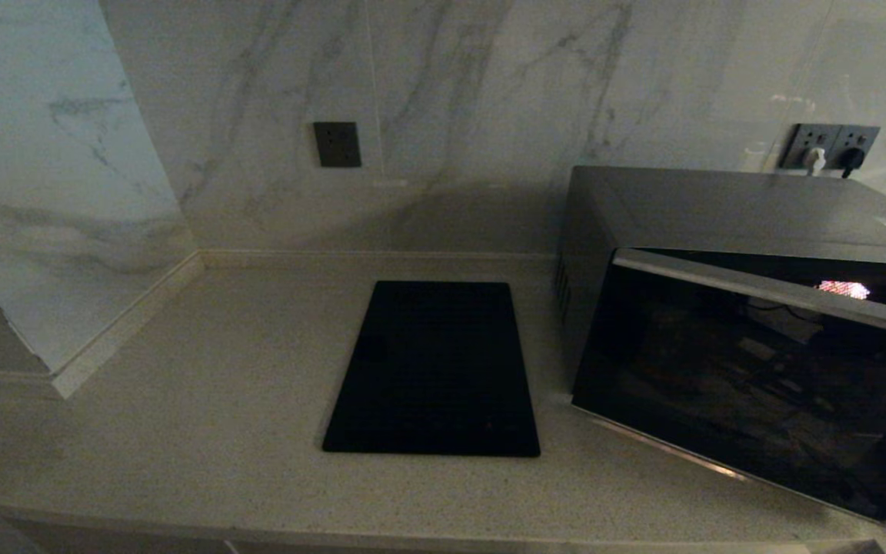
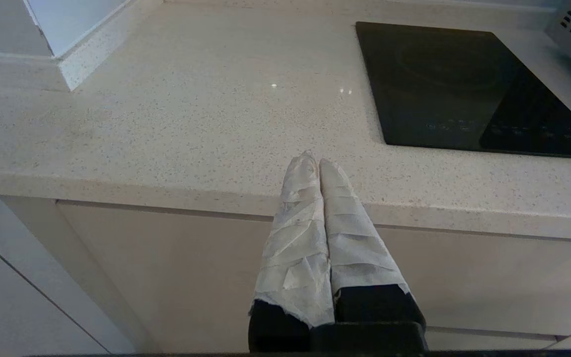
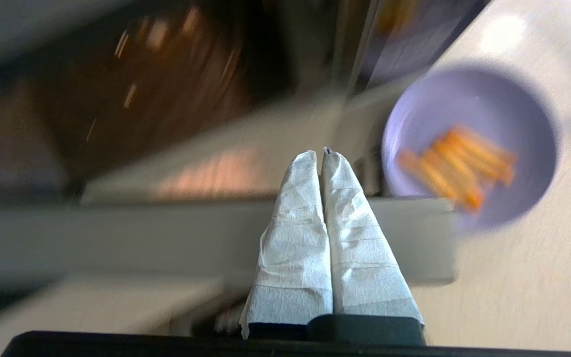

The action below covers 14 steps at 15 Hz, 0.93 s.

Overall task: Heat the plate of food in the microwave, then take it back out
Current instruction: Open the microwave oven

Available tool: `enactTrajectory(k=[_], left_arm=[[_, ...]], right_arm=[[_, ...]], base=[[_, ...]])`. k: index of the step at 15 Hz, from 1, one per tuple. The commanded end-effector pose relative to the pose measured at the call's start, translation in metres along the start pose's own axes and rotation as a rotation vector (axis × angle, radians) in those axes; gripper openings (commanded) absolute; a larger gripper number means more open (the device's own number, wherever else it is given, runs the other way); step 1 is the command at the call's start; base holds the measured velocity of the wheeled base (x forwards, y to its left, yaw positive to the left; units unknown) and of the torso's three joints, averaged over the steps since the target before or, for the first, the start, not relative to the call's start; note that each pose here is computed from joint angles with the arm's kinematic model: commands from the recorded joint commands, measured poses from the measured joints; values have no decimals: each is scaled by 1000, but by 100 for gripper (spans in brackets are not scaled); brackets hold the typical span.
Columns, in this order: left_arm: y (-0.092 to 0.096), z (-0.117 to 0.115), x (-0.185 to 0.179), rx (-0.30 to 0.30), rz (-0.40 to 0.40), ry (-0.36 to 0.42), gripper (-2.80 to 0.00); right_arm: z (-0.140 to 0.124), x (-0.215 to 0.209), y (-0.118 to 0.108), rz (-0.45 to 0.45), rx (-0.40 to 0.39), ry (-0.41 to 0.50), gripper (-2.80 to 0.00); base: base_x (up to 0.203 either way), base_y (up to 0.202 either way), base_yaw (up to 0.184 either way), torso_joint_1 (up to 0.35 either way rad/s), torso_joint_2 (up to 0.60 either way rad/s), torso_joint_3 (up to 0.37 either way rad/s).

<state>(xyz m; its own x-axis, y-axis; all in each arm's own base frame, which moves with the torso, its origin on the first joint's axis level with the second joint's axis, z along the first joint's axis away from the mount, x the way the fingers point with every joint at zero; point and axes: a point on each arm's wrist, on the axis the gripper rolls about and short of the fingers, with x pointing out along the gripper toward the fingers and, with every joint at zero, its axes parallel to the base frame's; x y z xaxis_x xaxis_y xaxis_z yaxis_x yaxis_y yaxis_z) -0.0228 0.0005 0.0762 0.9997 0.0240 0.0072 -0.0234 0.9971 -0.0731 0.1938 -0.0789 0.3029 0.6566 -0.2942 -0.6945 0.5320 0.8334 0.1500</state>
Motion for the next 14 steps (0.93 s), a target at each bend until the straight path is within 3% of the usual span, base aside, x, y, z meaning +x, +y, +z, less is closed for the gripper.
enactTrajectory(k=[1, 5, 12, 14], left_arm=[[0, 0, 0, -1, 2, 1, -280], [0, 0, 0, -1, 0, 0, -280], [0, 0, 0, -1, 1, 0, -280], [0, 0, 0, -1, 0, 0, -280]], right_arm=[[-22, -36, 3, 86, -32, 56, -280], [-47, -63, 3, 201, -67, 160, -280], [-63, -78, -2, 233, -61, 217, -280], [-69, -82, -3, 275, -60, 278, -280]], base=[[0, 0, 0, 0, 0, 0], [0, 0, 0, 0, 0, 0], [0, 0, 0, 0, 0, 0], [0, 0, 0, 0, 0, 0]])
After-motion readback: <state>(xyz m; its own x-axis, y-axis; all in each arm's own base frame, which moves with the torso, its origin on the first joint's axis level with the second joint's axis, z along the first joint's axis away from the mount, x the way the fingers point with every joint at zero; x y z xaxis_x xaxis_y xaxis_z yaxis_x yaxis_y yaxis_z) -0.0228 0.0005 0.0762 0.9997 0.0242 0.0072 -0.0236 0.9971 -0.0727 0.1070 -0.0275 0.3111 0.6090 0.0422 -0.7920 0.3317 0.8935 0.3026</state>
